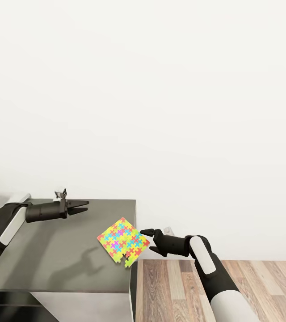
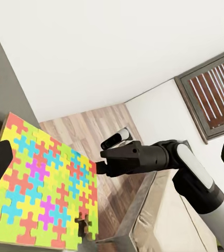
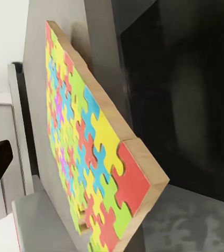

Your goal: Put all the toys in the child's room - the three board games (two on the bed and one on the table), the two jigsaw puzzles on the table, and the tennis ball on the table - inside the toy box on the table in the child's room.

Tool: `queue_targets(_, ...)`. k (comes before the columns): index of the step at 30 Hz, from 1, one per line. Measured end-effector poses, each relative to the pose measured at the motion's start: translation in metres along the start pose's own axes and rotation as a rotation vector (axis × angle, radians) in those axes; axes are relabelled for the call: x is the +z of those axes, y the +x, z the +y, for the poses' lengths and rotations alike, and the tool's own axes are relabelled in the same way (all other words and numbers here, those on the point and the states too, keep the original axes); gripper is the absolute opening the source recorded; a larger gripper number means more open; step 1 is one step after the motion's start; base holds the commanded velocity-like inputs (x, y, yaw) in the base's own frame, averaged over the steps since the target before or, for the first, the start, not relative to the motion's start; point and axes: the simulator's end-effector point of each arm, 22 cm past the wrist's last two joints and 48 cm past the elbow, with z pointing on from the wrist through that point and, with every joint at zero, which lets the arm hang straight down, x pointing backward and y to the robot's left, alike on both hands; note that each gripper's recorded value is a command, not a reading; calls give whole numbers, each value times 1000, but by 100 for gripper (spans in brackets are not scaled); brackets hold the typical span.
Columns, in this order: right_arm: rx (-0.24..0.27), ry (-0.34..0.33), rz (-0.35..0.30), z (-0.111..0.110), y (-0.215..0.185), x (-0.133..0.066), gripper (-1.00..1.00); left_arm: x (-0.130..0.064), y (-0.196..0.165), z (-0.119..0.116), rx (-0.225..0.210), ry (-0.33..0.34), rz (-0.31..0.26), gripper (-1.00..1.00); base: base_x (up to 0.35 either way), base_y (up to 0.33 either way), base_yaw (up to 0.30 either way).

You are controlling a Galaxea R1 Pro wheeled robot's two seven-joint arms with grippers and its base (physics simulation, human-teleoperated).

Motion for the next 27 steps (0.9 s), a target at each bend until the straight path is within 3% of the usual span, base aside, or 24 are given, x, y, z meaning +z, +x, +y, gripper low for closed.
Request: queue_targets(27,0,-2,0,1,0,0,100,-1,0,0,0,-1,0,100,-8,21,0)
